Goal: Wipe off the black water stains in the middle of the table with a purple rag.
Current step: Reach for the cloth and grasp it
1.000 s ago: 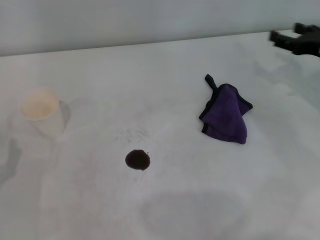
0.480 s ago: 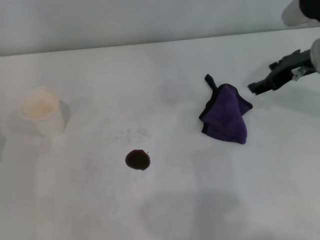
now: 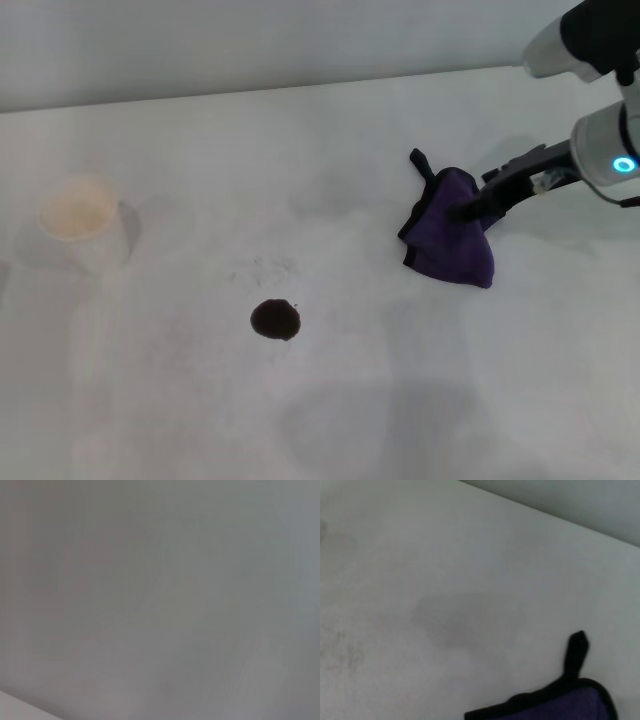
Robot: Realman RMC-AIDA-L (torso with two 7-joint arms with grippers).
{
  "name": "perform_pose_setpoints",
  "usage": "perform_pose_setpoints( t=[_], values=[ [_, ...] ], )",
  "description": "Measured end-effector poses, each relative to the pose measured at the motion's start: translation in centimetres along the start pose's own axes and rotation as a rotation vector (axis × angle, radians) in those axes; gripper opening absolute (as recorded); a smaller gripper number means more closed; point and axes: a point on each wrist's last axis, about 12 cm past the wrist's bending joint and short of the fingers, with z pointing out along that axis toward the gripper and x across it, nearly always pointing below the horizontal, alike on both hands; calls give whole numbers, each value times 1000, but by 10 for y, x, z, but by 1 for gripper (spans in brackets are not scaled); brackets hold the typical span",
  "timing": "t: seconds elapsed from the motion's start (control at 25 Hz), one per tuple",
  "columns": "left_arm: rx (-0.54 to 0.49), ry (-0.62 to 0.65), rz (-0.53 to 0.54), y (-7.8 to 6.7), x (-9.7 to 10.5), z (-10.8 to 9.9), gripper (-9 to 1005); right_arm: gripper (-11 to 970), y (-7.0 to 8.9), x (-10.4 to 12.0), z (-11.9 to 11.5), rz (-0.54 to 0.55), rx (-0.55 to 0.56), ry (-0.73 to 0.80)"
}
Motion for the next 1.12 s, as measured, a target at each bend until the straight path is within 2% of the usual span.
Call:
perform_pose_setpoints(
  t=[0.24, 0.56, 0.76, 0.92, 1.12],
  values=[
    [13, 11, 3, -3, 1, 6, 880, 848, 5, 1, 17, -34, 28, 0],
    [13, 25, 4, -4, 2, 10, 880, 796, 4, 3, 27, -30, 35, 18],
    [24, 22, 4, -7, 2, 15, 880, 569, 4, 5, 30, -39, 38, 24],
    [38, 23, 7, -9, 1, 18, 880, 487, 7, 5, 32, -89, 37, 36],
    [47, 20, 8, -11, 1, 20, 880, 331, 6, 6, 34, -72, 30, 59]
  ],
)
